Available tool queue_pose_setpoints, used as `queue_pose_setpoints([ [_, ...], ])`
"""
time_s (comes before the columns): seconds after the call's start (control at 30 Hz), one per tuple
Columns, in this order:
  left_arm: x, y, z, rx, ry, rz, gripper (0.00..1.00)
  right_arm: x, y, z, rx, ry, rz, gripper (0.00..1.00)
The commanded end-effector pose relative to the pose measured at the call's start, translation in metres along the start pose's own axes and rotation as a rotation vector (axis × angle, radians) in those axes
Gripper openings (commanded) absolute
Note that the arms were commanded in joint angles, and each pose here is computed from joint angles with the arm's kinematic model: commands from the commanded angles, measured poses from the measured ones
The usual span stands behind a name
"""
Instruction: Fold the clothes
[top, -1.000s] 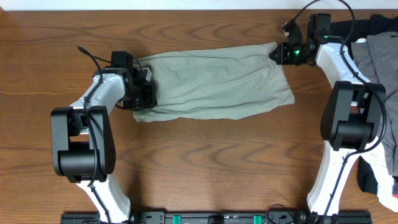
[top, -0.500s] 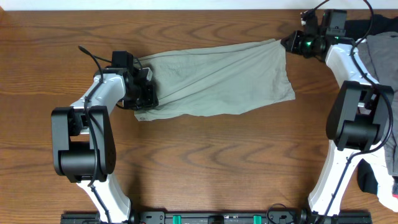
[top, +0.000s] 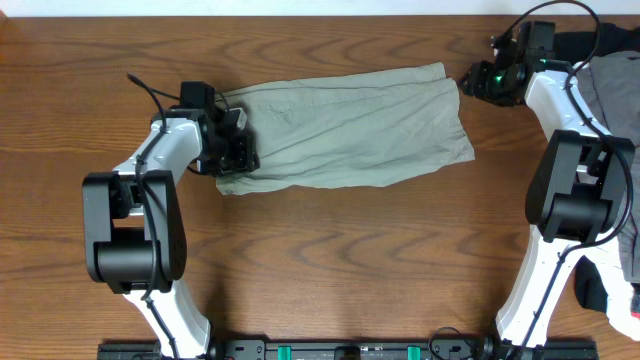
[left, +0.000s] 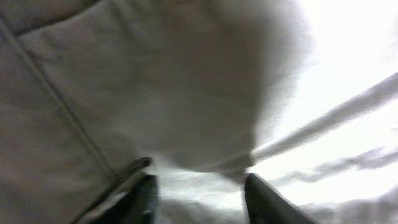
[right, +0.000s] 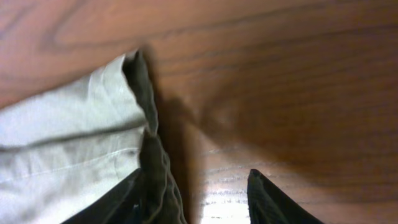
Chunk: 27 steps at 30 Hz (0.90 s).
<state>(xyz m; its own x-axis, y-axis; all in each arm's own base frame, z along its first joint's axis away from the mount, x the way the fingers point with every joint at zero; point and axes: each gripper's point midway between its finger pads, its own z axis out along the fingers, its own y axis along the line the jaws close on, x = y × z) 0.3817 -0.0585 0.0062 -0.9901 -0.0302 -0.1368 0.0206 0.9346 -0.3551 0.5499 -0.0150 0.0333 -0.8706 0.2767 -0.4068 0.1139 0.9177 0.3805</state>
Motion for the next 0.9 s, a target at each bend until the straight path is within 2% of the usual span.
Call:
queue_pose_setpoints([
  [0.0,0.012,0.015,0.015,-0.046,0.052,-0.012,0.6,0.006,0.022,-0.008,-0.122,0.026,-0.133,0.49],
  [0.03,0.011,0.015,0.015,-0.046,0.051,-0.012,0.61,0.009,0.03,-0.011,-0.171,0.039,-0.152,0.45],
  [0.1,0.011,0.014,0.013,-0.045,0.049,-0.011,0.61,0.018,0.049,-0.018,-0.256,0.07,-0.176,0.29],
  [0.17,0.01,0.009,0.007,-0.03,0.041,-0.012,0.6,0.032,0.062,-0.023,-0.291,0.124,-0.163,0.18],
  [0.2,0.008,0.004,0.003,-0.011,0.031,-0.008,0.59,0.04,0.066,-0.024,-0.292,0.156,-0.156,0.18],
  [0.27,-0.002,-0.009,-0.01,0.038,-0.012,0.008,0.48,0.065,0.07,-0.024,-0.261,0.254,-0.135,0.19],
  [0.37,-0.018,-0.022,-0.033,0.066,-0.091,-0.002,0.28,0.097,0.058,-0.022,-0.11,0.38,-0.13,0.15],
  [0.47,-0.033,-0.031,-0.053,0.079,-0.17,0.0,0.11,0.113,0.044,-0.024,0.03,0.443,-0.118,0.15],
  [0.5,-0.037,-0.034,-0.057,0.083,-0.191,0.006,0.08,0.117,0.041,-0.025,0.066,0.459,-0.115,0.15],
  [0.73,-0.051,-0.04,-0.062,0.094,-0.253,0.007,0.06,0.129,0.017,-0.033,0.249,0.501,-0.071,0.15],
  [0.87,-0.053,-0.045,-0.061,0.093,-0.261,0.03,0.07,0.118,-0.041,-0.053,0.595,0.45,-0.022,0.15],
])
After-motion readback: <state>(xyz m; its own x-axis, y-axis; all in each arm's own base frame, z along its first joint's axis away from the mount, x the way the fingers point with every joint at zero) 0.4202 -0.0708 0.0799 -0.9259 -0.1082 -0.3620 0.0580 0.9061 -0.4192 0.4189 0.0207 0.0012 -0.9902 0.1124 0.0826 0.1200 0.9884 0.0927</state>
